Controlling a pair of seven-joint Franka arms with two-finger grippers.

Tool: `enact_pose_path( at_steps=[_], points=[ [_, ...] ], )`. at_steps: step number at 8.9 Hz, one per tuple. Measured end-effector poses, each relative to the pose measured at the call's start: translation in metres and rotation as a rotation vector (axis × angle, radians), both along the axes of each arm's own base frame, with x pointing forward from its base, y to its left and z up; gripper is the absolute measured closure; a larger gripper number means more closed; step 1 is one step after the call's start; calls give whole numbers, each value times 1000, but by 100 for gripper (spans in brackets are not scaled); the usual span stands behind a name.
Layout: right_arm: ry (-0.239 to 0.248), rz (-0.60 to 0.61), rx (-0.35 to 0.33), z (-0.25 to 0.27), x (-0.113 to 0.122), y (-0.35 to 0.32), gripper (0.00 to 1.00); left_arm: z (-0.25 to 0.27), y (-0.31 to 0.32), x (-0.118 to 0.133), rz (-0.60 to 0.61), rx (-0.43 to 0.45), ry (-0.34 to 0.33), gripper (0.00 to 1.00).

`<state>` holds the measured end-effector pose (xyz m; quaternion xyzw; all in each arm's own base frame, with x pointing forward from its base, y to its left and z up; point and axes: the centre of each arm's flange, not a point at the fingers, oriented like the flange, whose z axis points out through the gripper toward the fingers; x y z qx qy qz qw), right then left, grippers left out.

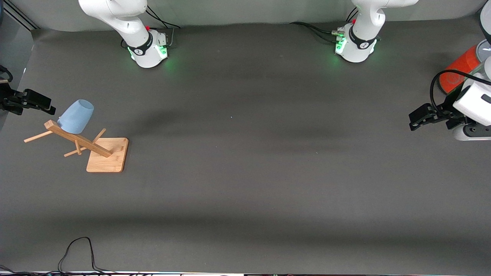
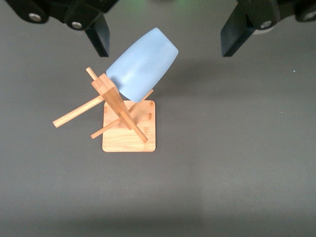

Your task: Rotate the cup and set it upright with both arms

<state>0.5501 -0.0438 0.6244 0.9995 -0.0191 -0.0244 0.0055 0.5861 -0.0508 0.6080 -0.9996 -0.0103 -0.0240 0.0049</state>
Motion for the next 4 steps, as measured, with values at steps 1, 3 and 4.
enact_pose_path(
  at_steps=[1, 3, 4],
  points=[
    [0, 0, 0, 0, 0, 0, 0, 0, 0, 0, -4, 0, 2, 0],
    [0, 0, 0, 0, 0, 0, 0, -1, -1, 0, -5, 0, 4, 0],
    [1, 0, 0, 0, 0, 0, 0, -1, 0, 0, -4, 0, 5, 0]
  ],
)
